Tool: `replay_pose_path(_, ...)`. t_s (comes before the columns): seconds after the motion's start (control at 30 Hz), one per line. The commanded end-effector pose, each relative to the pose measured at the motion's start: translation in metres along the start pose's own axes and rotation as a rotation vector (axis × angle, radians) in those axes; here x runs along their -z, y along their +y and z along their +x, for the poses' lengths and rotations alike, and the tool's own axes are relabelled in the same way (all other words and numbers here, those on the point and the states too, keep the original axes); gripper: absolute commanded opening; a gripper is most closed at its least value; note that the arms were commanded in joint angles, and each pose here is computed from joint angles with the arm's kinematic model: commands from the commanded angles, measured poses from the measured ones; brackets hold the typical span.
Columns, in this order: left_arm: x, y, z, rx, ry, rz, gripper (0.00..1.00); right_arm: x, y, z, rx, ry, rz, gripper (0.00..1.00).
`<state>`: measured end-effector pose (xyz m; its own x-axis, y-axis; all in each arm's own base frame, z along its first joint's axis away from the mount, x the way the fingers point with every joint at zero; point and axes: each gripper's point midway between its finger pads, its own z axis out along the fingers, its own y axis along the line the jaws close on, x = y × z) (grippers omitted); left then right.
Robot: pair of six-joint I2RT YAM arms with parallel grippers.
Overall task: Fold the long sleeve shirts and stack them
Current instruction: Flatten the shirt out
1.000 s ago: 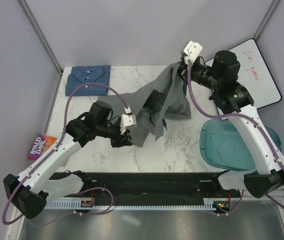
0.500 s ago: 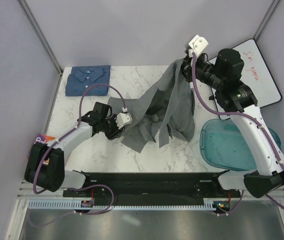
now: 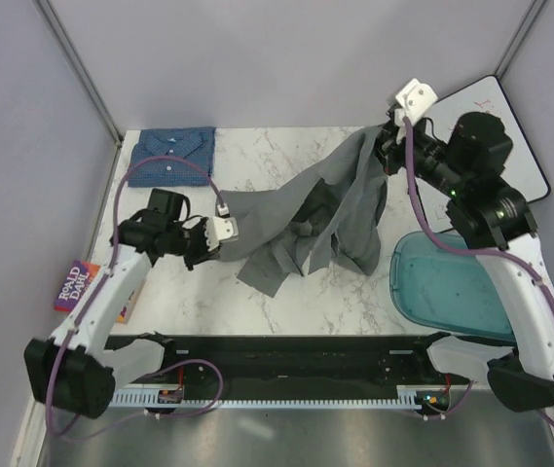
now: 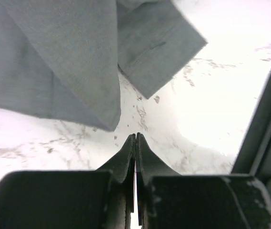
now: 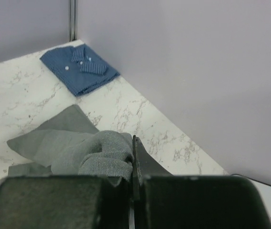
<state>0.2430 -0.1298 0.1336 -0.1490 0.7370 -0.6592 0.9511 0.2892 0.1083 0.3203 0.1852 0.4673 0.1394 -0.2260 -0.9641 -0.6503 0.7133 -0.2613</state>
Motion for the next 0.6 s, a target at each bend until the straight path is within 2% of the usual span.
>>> replay_pose_path(0.0, 0.05, -0.06, -0.018, -0.112, -0.054, 0.177, 0.02, 0.046, 0.009, -0.013, 0.013, -0.047, 0.033, 0.0)
replay_pose_path(0.1, 0.038, -0.04, -0.016, -0.065, -0.026, 0.147, 0.03, 0.038, 0.019, 0.022, -0.011, 0.025, -0.002, 0.0)
replay_pose_path(0.17, 0.024, -0.024, -0.015, 0.032, -0.023, 0.101, 0.23, 0.032, 0.026, 0.035, -0.024, 0.039, -0.034, 0.0)
replay_pose_path(0.2, 0.017, -0.006, -0.026, 0.004, -0.074, 0.042, 0.41, 0.03, 0.028, 0.036, -0.037, 0.04, -0.042, 0.0)
replay_pose_path(0.23, 0.012, 0.001, -0.028, 0.019, -0.092, 0.017, 0.51, 0.029, 0.029, 0.036, -0.043, 0.038, -0.048, 0.0)
replay_pose_path(0.3, -0.004, 0.012, -0.023, 0.087, -0.104, -0.022, 0.64, 0.028, 0.03, 0.036, -0.051, 0.039, -0.056, 0.0)
replay_pose_path(0.4, -0.027, 0.015, -0.015, 0.122, -0.093, 0.039, 0.65, 0.03, 0.027, 0.034, -0.042, 0.037, -0.038, 0.0)
replay_pose_path(0.5, -0.05, 0.002, -0.001, 0.12, -0.057, 0.128, 0.68, 0.032, 0.026, 0.032, -0.035, 0.038, -0.033, 0.0)
replay_pose_path(0.57, -0.06, -0.001, 0.011, 0.11, -0.021, 0.121, 0.68, 0.033, 0.025, 0.031, -0.033, 0.036, -0.03, 0.0)
